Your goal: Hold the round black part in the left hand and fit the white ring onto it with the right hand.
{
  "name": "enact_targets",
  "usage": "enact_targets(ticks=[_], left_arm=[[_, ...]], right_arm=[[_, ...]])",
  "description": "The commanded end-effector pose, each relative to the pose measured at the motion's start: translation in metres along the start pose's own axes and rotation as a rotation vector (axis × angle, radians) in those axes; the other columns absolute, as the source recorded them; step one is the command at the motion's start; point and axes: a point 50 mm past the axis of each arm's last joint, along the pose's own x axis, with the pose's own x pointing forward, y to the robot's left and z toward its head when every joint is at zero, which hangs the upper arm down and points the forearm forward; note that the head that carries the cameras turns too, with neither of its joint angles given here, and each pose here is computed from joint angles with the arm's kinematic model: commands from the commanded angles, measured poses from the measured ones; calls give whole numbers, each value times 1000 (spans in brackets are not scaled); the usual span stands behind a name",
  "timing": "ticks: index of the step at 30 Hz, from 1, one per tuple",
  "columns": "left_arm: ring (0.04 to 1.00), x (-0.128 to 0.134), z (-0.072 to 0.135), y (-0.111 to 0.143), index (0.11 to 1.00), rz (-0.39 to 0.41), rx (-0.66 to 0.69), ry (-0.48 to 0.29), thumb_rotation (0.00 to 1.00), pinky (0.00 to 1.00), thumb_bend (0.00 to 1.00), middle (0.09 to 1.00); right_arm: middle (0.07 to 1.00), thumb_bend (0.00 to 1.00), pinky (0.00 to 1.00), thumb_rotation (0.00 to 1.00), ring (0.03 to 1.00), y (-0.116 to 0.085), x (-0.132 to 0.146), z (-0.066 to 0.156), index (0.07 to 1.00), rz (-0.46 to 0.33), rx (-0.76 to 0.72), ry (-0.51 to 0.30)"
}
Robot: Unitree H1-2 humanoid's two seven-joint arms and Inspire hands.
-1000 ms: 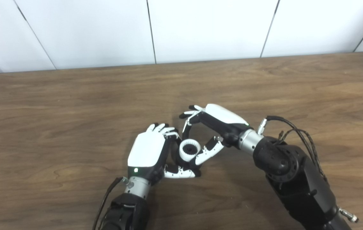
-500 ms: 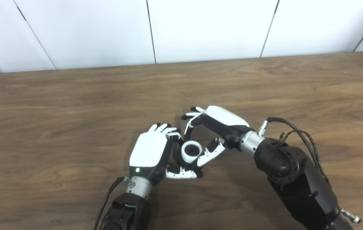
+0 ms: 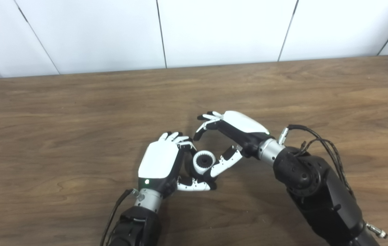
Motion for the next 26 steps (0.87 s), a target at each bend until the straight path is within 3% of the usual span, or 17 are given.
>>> enact_targets(ticks=[1,11,18,26], left_arm=[[892,4,3,5,484,27,10,-16,54,939,524,799],[892,4,-1,6,484,30,10,-10,54,938,524,798],[889,3,-5,8,484,29,7,-5,54,932,524,791],[886,0,-11,13,490,18,15,1,63,931,524,791]], right_arm=[[934,1000,1000,269,1000,-20,0,8,672,-64,-38,-44],[921,1000,937,276,990,-46,-16,-3,677,-105,-74,-3],[940,1000,994,302,1000,-63,-32,-14,733,-119,-58,37],[936,1000,985,296,1000,-66,-36,-19,733,-148,-34,60]])
